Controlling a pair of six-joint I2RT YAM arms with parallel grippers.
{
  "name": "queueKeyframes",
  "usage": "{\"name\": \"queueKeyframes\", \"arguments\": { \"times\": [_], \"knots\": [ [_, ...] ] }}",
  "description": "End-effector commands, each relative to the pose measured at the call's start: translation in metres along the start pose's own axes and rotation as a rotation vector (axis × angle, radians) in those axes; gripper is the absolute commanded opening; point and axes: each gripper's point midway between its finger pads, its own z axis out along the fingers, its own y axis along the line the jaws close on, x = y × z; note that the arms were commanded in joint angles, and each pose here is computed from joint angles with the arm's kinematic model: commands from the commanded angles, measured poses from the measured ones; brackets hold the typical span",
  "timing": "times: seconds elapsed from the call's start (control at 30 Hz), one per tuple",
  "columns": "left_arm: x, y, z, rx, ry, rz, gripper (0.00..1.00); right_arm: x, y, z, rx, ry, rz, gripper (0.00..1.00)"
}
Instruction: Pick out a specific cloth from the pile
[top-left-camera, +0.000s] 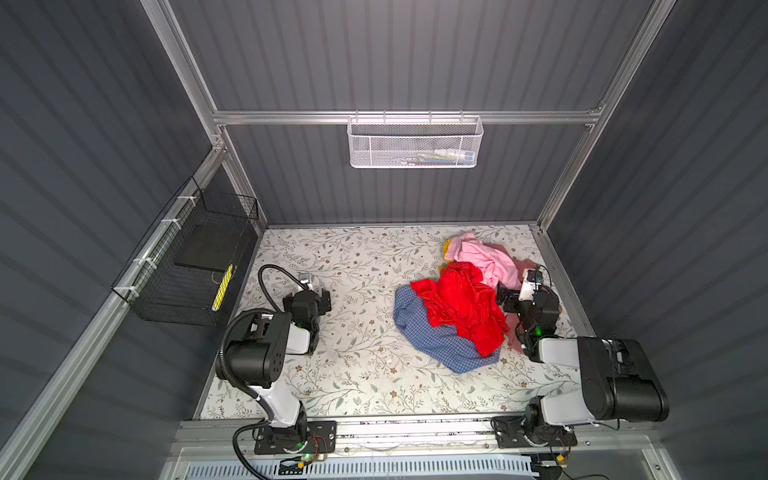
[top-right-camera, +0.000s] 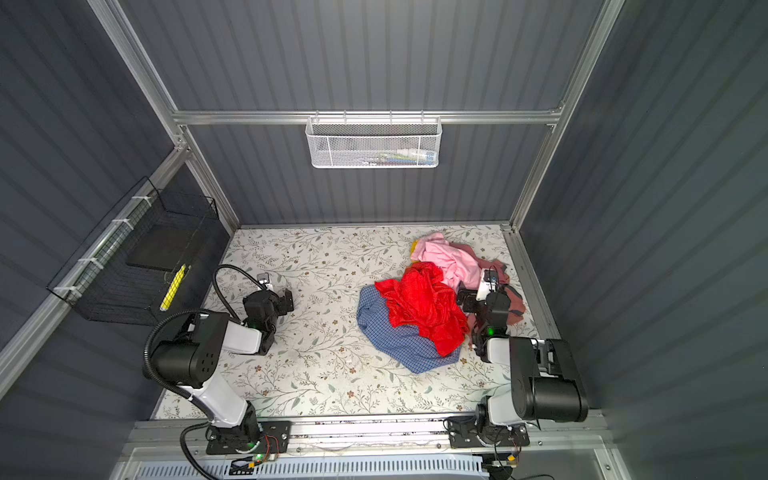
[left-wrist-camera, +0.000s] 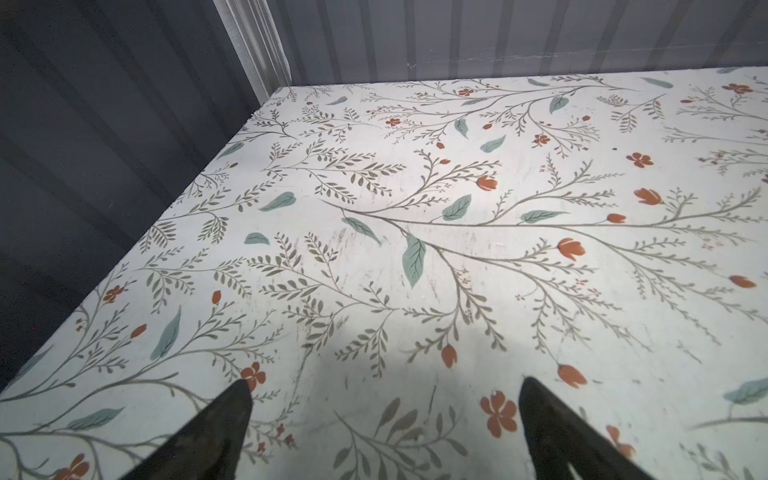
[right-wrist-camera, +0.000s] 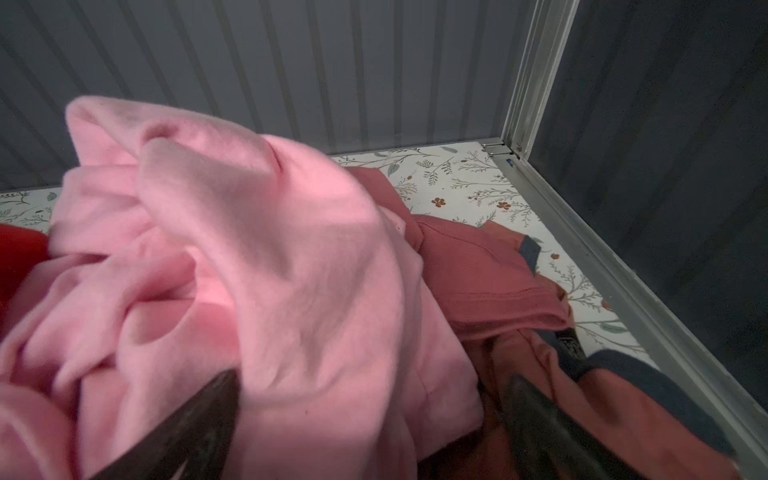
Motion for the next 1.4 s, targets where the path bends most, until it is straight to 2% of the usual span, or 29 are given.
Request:
{"name": "queueKeyframes", "arguments": {
  "times": [0.0,0.43,0.57,0.77,0.83,0.9,0.97,1.1,1.17,1.23,1.37],
  "knots": [
    [-0.006,-0.001,0.003,0.008,-0.013,-0.017,1.00,-0.005,0.001,0.003,-0.003,-0.009,0.003,0.99],
    [-0.005,-0.002,0.003,0.014,-0.007,-0.015,1.00,-0.005,0.000,0.003,0.002,-0.010,0.008,0.99],
    [-0.005,-0.003,0.003,0.015,-0.006,-0.016,1.00,-0.006,-0.017,-0.002,0.088,-0.038,0.051,0.99],
    [-0.011,-0.004,0.003,0.022,-0.013,-0.014,1.00,-0.013,-0.029,-0.007,0.146,-0.044,0.082,0.99],
    [-0.024,-0.005,0.007,0.024,0.019,-0.003,1.00,-0.022,-0.034,-0.009,0.180,-0.027,0.093,0.99],
    [-0.035,-0.005,0.013,0.011,0.126,0.024,1.00,-0.036,-0.041,-0.013,0.228,0.011,0.120,0.99],
    [-0.056,-0.003,0.018,-0.009,0.171,0.003,1.00,-0.056,-0.044,-0.018,0.221,0.010,0.179,0.99],
    [-0.098,-0.024,0.026,0.094,0.158,-0.056,1.00,-0.098,-0.031,-0.019,0.121,0.050,0.252,0.99],
    [-0.115,-0.039,0.030,0.167,0.173,-0.087,1.00,-0.120,-0.017,-0.015,0.047,0.104,0.236,0.99],
    [-0.125,-0.059,0.033,0.259,0.198,-0.092,1.00,-0.143,-0.003,-0.011,-0.026,0.151,0.222,0.98],
    [-0.135,-0.092,0.030,0.333,0.199,-0.068,1.00,-0.179,0.014,-0.002,-0.093,0.249,0.222,0.92]
  ]
}}
